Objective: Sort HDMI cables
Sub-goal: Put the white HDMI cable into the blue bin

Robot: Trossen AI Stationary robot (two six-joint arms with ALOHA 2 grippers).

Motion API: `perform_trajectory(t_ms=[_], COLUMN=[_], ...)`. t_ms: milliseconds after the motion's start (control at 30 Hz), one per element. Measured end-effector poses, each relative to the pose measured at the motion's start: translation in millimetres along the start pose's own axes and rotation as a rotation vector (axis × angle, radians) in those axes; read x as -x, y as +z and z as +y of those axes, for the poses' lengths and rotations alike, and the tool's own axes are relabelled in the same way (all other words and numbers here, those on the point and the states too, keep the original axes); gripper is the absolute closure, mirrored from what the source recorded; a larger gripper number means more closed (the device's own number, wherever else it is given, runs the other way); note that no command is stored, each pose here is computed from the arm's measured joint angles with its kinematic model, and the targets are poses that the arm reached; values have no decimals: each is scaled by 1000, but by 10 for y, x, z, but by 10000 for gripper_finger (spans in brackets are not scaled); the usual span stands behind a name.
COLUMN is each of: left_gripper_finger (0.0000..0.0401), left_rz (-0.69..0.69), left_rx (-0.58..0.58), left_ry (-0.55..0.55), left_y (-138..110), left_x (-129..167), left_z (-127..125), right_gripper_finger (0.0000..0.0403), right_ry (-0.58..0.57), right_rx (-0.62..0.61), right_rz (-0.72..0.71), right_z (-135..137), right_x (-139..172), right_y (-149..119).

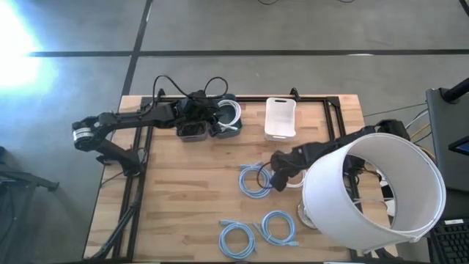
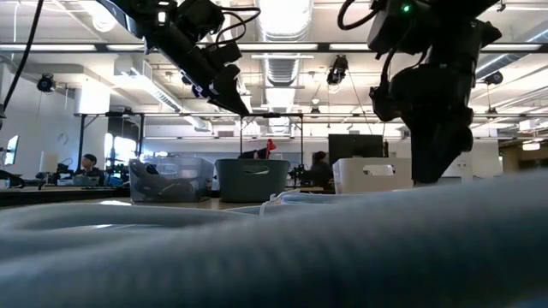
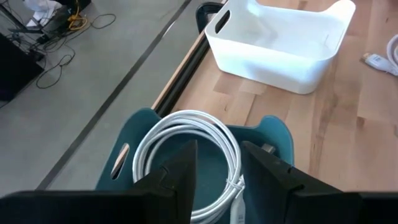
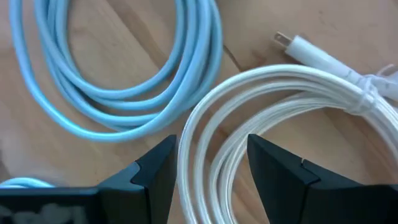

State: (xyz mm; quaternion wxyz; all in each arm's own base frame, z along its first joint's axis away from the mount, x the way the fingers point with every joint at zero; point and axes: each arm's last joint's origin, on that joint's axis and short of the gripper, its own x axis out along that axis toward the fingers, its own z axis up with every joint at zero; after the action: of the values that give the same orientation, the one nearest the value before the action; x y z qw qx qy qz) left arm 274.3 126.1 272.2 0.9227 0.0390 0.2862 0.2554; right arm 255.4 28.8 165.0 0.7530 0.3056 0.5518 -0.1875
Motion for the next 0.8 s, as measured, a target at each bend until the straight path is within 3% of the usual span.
perform_trajectory(t_ms=[367, 800], left_gripper_finger=[273, 274], left_rz=[2, 2], left_rx=[17, 33], left_ry=[1, 1], left_y=[-6, -6], left_x=[-2, -2], left_z=[-1, -1], right_gripper_finger=[216, 216], right_ry=[-61, -159], right_rx=[91, 193], right_rz=[-43, 38], right_z=[111, 91], right_x=[-55, -353], right_y=[-167, -210])
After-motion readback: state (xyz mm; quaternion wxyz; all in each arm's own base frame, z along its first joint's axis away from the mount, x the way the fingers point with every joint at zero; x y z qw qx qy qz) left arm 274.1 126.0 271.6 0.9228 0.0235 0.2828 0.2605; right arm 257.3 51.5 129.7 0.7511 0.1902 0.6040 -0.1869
